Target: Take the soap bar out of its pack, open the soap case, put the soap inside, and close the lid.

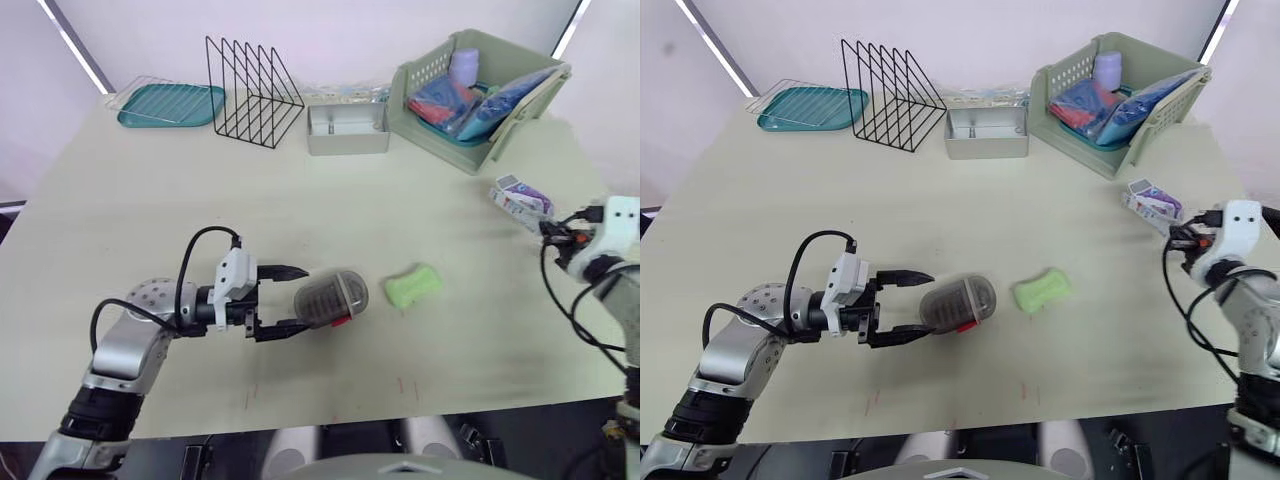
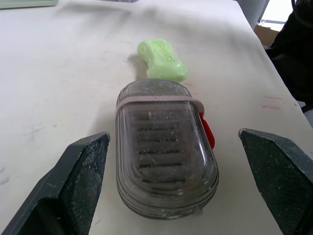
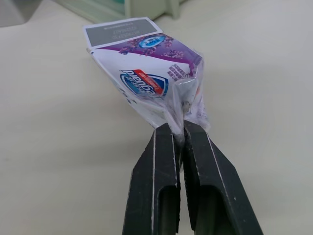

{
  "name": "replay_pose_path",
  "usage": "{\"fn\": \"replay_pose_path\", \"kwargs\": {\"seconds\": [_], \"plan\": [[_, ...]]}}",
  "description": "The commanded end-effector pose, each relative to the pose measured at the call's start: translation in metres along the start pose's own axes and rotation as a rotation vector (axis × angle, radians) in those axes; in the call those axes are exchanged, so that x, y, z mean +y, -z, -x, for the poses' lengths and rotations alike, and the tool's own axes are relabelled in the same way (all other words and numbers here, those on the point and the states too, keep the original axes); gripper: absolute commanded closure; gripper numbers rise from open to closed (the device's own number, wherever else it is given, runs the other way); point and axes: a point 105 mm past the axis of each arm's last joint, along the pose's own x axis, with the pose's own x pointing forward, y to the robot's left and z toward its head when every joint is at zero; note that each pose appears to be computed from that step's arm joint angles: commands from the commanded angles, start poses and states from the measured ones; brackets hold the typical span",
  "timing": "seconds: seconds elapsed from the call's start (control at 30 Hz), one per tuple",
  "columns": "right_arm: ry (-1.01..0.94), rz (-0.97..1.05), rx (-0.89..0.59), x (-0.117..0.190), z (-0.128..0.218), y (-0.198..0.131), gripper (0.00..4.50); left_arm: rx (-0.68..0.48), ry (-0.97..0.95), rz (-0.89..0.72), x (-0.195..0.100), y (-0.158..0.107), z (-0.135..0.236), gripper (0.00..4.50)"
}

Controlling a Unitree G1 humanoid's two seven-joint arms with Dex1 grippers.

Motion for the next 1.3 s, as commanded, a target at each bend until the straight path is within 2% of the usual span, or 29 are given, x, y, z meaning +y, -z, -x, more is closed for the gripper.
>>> {"fn": "replay_pose_path", "kwargs": {"seconds": [0.03, 0.23, 0.27, 0.3, 0.37, 0.4, 0.43, 0.53, 0.67, 0.8, 0.93, 1.03, 1.13, 1.3], "plan": [[0.074, 0.0, -0.025, 0.004, 0.013, -0.011, 4.45, -0.007, -0.004, -0.033, -0.001, -0.009, 0.002, 0.0], [0.027, -0.038, 0.032, 0.018, 0.017, -0.001, 4.45, -0.006, -0.009, -0.034, -0.002, -0.009, 0.002, 0.0], [0.007, -0.03, 0.038, 0.02, 0.018, -0.001, 3.79, -0.005, -0.01, -0.035, -0.001, -0.009, 0.002, 0.0], [-0.013, -0.02, 0.041, 0.023, 0.019, -0.002, 3.49, -0.004, -0.01, -0.035, -0.001, -0.009, 0.002, 0.0], [-0.069, 0.016, 0.043, 0.031, 0.022, -0.005, 2.5, -0.005, -0.011, -0.035, 0.0, -0.009, 0.002, 0.0], [-0.089, 0.029, 0.04, 0.034, 0.023, -0.007, 2.24, -0.008, -0.012, -0.035, 0.0, -0.009, 0.002, 0.0], [-0.116, 0.054, 0.039, 0.036, 0.024, -0.009, 1.76, -0.023, -0.015, -0.039, 0.0, -0.012, 0.001, 0.0], [-0.194, 0.132, 0.005, 0.041, 0.028, -0.019, 0.11, -0.065, -0.021, -0.036, 0.002, -0.019, 0.0, 0.0], [-0.351, 0.228, -0.14, 0.035, 0.038, -0.034, 0.05, -0.138, -0.041, -0.004, 0.005, -0.03, -0.002, 0.0], [-0.605, 0.37, -0.247, 0.025, 0.058, -0.029, 0.05, -0.152, -0.045, -0.01, 0.005, -0.032, -0.003, 0.0], [-0.811, 0.52, -0.23, 0.028, 0.065, -0.016, 0.05, -0.122, -0.039, -0.03, 0.004, -0.029, -0.002, 0.0], [-1.064, 0.582, -0.178, 0.045, 0.076, -0.003, 0.05, -0.01, 0.001, -0.092, 0.001, -0.015, 0.0, 0.0], [-1.234, 0.674, -0.104, 0.053, 0.079, 0.013, 0.05, 0.061, 0.02, -0.137, 0.002, -0.006, 0.0, 0.0], [-1.368, 0.735, -0.038, 0.062, 0.073, 0.027, 0.05, 0.151, 0.019, -0.184, 0.009, 0.004, 0.002, 0.0]]}}
